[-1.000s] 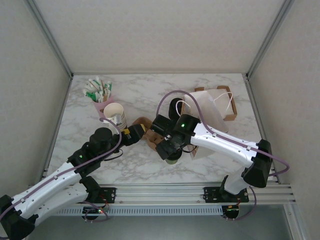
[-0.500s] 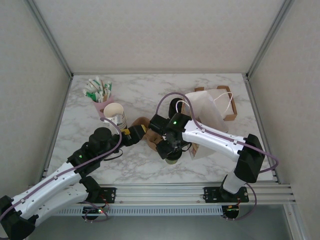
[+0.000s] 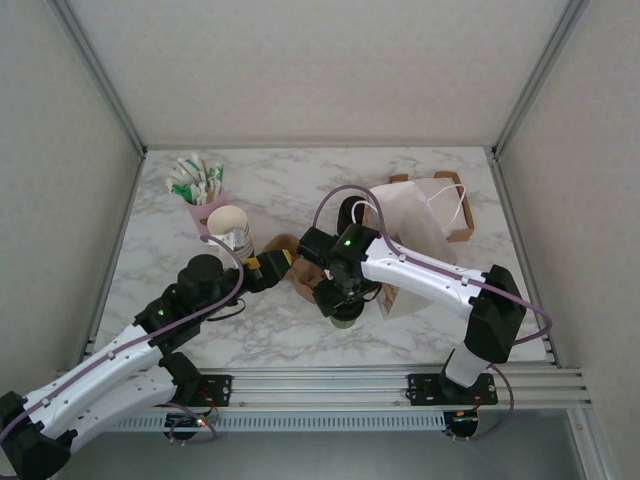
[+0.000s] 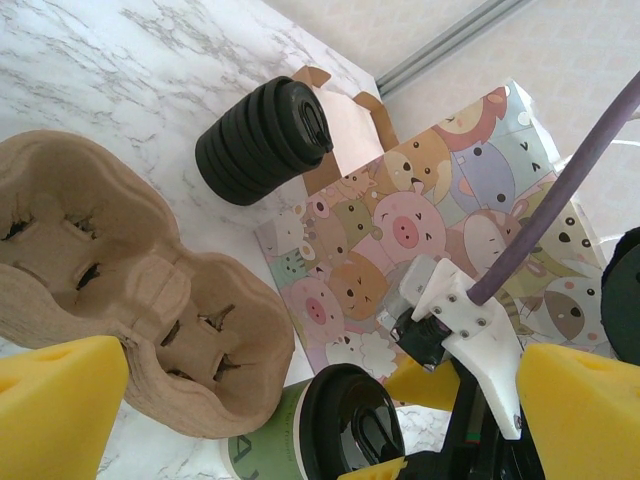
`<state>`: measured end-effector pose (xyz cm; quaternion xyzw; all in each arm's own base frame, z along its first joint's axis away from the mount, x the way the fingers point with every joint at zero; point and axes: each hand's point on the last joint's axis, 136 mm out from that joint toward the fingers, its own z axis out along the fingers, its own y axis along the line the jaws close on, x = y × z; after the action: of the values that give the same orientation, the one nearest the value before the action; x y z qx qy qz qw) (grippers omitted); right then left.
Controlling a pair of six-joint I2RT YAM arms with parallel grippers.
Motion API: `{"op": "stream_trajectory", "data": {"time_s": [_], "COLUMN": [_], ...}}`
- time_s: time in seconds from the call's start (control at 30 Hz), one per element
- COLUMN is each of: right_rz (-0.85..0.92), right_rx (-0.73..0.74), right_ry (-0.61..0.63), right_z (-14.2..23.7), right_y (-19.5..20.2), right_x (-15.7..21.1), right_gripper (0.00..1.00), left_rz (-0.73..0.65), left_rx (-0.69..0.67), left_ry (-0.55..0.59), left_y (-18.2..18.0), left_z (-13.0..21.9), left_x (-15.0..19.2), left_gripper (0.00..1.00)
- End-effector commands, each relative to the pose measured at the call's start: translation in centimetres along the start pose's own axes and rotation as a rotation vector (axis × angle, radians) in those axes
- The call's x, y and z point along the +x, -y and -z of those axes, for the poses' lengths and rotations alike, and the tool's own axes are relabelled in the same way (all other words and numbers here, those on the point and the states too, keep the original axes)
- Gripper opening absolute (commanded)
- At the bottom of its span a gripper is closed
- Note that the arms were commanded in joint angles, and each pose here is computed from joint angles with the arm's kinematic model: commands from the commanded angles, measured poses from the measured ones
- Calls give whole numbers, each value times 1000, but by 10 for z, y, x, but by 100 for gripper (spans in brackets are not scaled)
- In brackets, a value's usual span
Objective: Pack the takeout coffee
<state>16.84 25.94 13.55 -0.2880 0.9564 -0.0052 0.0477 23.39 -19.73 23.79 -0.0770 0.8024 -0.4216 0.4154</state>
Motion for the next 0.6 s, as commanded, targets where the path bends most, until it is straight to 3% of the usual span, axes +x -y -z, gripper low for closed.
{"op": "stream_trajectory", "data": {"time_s": [0.0, 0.57], "right_rz": [-30, -52], "right_rx": [4, -4], "right_ry": [-42, -40], "right_z": [-7, -10], "right_y": [4, 6], "right_x": [7, 8], "right_gripper": [81, 78], "left_rz": [-18, -22], "left_rx": [30, 36], "left_ry": [18, 19], "left_y": [6, 9], "left_z": [2, 3], "left_x": [-6, -8], "left_gripper": [100, 100]}}
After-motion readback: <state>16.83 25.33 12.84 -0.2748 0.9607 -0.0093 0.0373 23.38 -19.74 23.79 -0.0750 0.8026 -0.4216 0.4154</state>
